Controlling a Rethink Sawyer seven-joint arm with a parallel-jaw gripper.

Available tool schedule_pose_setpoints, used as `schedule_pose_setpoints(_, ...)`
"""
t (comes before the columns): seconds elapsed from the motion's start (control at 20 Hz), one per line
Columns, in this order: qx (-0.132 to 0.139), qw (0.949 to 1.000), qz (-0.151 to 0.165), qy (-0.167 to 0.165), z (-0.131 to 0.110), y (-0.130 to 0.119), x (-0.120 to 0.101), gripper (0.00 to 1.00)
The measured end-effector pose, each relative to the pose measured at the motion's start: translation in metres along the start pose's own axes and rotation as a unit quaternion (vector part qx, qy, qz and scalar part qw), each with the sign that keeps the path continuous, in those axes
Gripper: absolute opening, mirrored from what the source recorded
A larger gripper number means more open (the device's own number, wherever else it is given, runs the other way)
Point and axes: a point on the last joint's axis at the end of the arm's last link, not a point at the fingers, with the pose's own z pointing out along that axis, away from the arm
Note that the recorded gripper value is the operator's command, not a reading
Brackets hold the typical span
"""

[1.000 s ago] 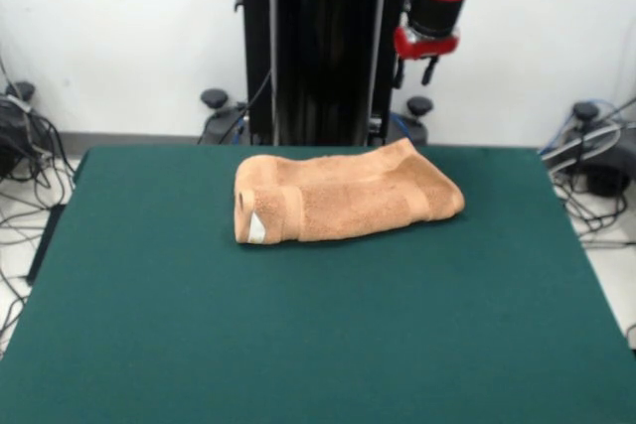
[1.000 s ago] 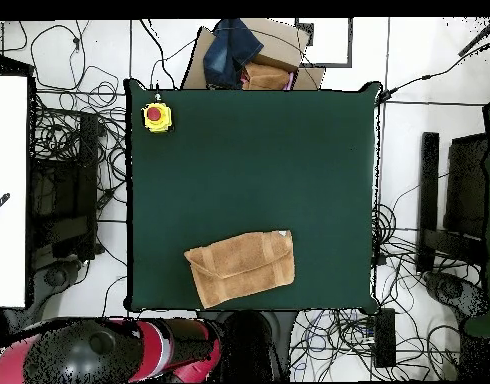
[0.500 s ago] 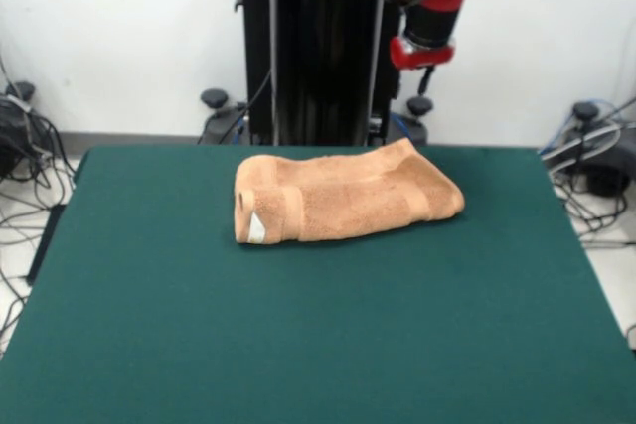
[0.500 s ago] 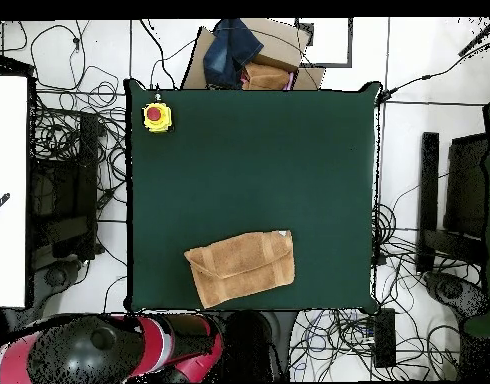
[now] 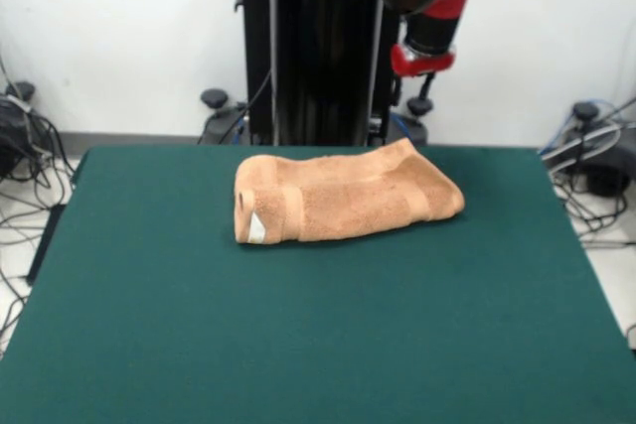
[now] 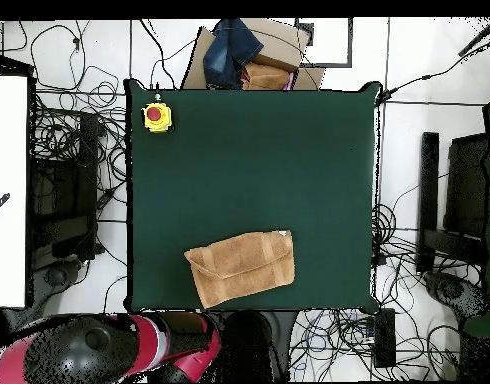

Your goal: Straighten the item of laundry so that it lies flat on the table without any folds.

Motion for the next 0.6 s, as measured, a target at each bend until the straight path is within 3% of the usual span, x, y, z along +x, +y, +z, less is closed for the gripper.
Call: schedule_pose_setpoints(0.6, -0.001, 0.9997, -0.021, -0.014, 0.02, 0.001, -0.014, 1.0)
